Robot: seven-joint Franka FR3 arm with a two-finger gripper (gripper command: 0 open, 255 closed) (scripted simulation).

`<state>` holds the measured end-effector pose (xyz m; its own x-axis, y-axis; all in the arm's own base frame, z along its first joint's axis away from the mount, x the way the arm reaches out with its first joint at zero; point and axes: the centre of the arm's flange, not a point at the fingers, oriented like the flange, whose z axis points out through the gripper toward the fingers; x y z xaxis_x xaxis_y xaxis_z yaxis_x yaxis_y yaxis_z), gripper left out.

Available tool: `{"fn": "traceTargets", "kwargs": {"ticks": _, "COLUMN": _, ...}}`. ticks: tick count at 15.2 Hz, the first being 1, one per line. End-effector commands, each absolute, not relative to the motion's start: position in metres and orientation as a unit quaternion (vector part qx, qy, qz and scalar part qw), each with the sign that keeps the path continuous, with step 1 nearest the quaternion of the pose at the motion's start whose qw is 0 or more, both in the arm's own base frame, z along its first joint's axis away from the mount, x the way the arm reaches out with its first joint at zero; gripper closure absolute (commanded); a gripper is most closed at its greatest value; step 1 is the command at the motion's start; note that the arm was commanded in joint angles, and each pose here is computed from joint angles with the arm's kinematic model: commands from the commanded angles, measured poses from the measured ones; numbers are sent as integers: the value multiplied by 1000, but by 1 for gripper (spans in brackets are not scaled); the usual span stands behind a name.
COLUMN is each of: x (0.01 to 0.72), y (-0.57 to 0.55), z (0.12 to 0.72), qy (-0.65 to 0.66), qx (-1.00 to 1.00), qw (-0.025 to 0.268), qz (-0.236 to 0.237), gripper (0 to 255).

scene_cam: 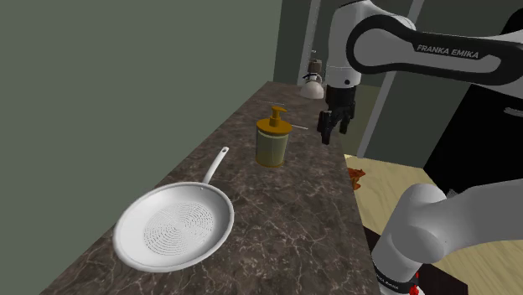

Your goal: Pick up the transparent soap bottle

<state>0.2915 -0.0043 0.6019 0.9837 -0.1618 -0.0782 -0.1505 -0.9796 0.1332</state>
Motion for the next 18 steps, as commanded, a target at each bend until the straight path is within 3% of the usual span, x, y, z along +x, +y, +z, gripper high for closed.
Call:
{"fn": "traceTargets", "kwargs": {"ticks": 1, "x": 292, "y": -4, "z": 602, "qy": -79, "qx": 994, "qw": 63, "qz": -44, "gripper": 0}}
{"fn": "traceTargets", "kwargs": {"ticks": 18, "x": 486, "y": -6, "z": 656, "qy": -51, "qx": 998, "qw": -28, "qz": 4, "gripper": 0}}
